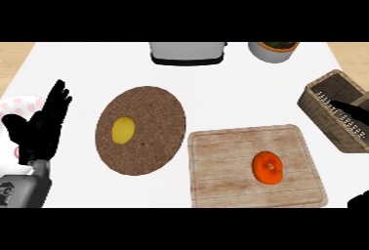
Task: Pick the squash from the cutting board and place it in the basket
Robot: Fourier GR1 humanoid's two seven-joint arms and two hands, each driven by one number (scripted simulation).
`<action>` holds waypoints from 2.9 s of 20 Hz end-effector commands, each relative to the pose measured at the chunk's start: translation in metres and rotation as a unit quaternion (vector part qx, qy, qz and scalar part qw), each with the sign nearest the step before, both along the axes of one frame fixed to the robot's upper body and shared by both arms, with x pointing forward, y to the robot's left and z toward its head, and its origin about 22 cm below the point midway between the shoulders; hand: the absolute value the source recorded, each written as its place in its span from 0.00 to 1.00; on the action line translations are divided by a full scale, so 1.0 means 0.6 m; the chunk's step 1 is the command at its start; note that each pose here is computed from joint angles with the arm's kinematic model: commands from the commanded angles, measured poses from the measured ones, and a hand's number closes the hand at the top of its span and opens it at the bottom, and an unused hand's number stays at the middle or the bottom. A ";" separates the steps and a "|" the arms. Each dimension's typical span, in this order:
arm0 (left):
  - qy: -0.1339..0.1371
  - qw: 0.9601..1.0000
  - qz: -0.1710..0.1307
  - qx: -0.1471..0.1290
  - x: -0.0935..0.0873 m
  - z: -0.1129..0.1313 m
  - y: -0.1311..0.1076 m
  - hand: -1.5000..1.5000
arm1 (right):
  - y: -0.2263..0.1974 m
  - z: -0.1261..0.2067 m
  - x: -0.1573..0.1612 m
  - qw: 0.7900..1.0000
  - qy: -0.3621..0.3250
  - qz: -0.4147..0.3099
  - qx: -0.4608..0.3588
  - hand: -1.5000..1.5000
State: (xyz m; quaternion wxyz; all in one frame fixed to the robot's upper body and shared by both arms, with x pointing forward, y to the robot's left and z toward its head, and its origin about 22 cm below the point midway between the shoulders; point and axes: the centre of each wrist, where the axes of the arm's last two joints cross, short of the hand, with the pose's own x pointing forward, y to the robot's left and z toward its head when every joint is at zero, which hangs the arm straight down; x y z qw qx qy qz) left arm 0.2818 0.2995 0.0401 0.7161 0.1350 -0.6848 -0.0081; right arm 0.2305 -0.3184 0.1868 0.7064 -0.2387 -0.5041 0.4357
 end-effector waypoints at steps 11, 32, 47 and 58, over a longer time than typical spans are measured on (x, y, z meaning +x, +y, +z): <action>-0.004 1.000 -0.008 -0.004 -0.004 0.004 -0.016 0.50 | 0.023 -0.109 -0.019 0.998 -0.019 -0.015 0.064 0.00; 0.006 1.000 -0.007 -0.009 0.000 0.001 -0.002 0.50 | 0.057 -0.257 -0.062 0.994 -0.069 -0.006 0.080 0.00; -0.001 1.000 0.000 0.003 -0.009 0.026 0.010 0.50 | 0.069 -0.260 -0.010 0.997 -0.056 -0.017 0.041 0.00; 0.006 1.000 -0.008 -0.002 0.012 0.002 -0.018 0.50 | 0.096 -0.327 0.012 0.998 -0.053 -0.003 0.040 0.00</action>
